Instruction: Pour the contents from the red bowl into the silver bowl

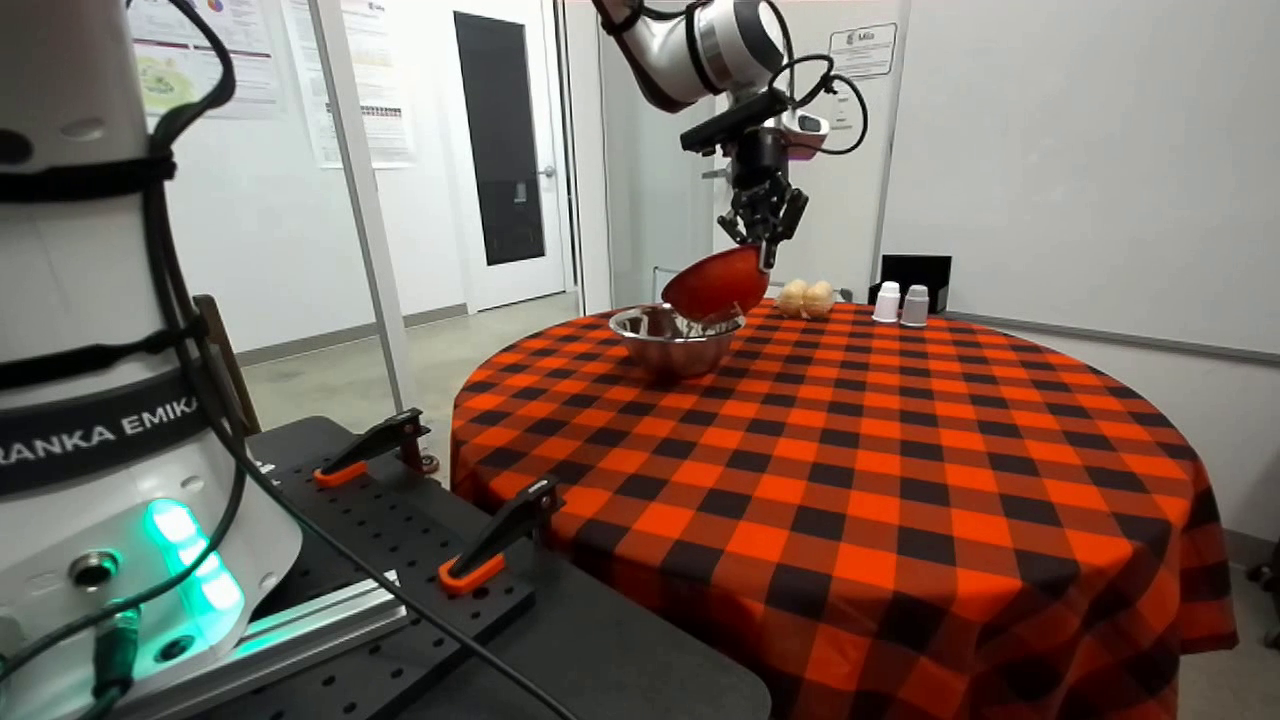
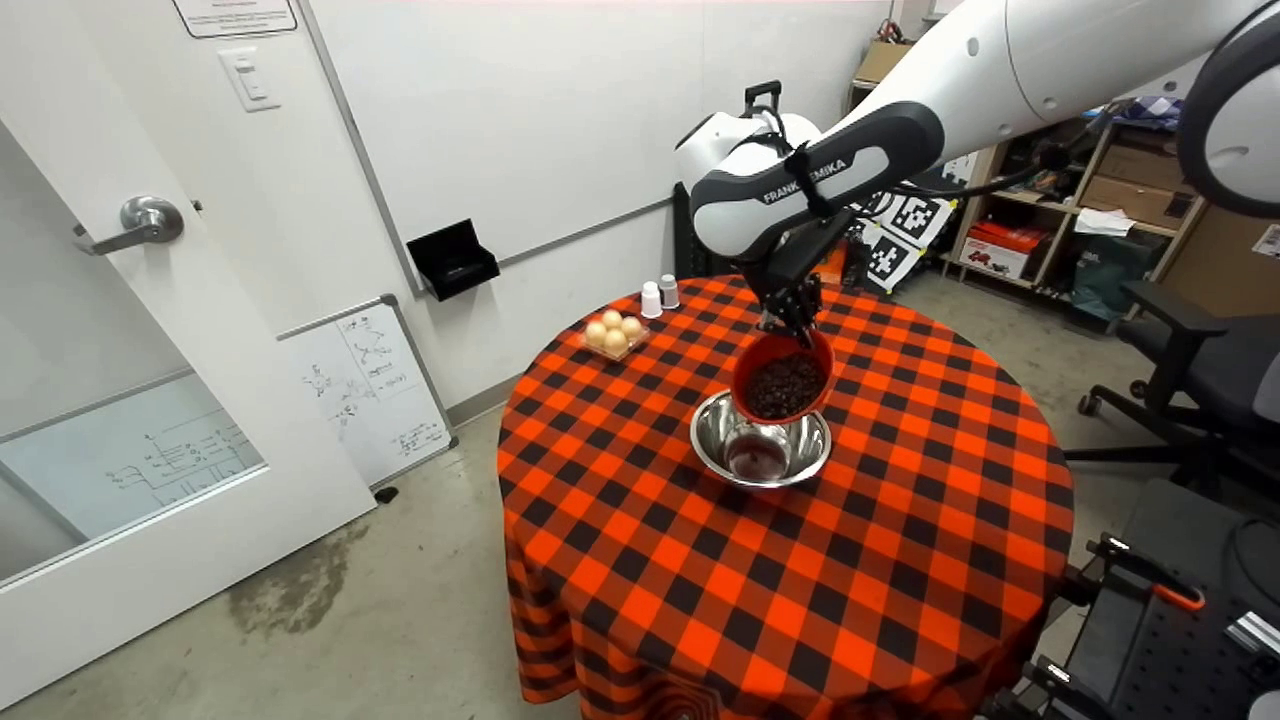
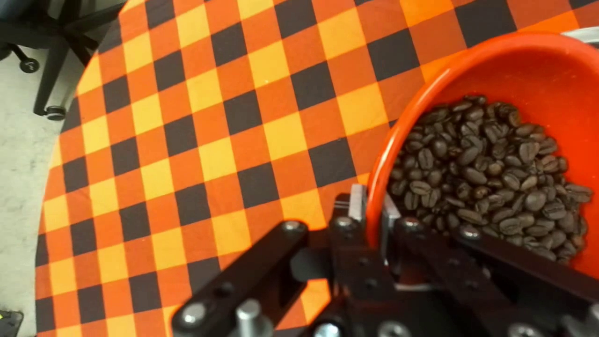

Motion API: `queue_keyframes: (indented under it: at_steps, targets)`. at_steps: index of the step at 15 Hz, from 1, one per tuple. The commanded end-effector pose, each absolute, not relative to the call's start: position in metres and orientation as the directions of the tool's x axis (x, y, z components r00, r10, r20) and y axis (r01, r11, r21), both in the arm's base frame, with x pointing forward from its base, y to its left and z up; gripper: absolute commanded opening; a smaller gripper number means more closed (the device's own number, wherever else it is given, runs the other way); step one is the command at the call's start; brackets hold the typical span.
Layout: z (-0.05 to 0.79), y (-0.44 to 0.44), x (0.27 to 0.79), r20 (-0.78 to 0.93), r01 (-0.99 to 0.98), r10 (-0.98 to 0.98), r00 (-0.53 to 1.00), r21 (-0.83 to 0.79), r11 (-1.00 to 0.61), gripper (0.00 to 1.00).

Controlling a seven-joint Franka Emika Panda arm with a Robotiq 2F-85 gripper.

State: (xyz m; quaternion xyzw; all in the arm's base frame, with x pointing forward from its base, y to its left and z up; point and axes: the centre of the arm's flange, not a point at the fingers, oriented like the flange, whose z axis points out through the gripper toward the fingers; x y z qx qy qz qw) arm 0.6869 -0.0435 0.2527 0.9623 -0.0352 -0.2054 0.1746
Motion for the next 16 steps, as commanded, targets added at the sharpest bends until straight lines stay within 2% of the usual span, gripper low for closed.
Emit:
queue_keyframes:
  at_steps: [1,10,16]
  targets:
    - [0.266,-0.012,0.707,-0.393,0.033,-0.166,0.905,0.453,-0.891,0.02]
    - [0.277,0.059,0.711,-0.306,0.132,-0.172,0.936,0.76,-0.637,0.02]
    - [0.279,0.084,0.707,-0.285,0.156,-0.174,0.943,0.837,-0.524,0.02]
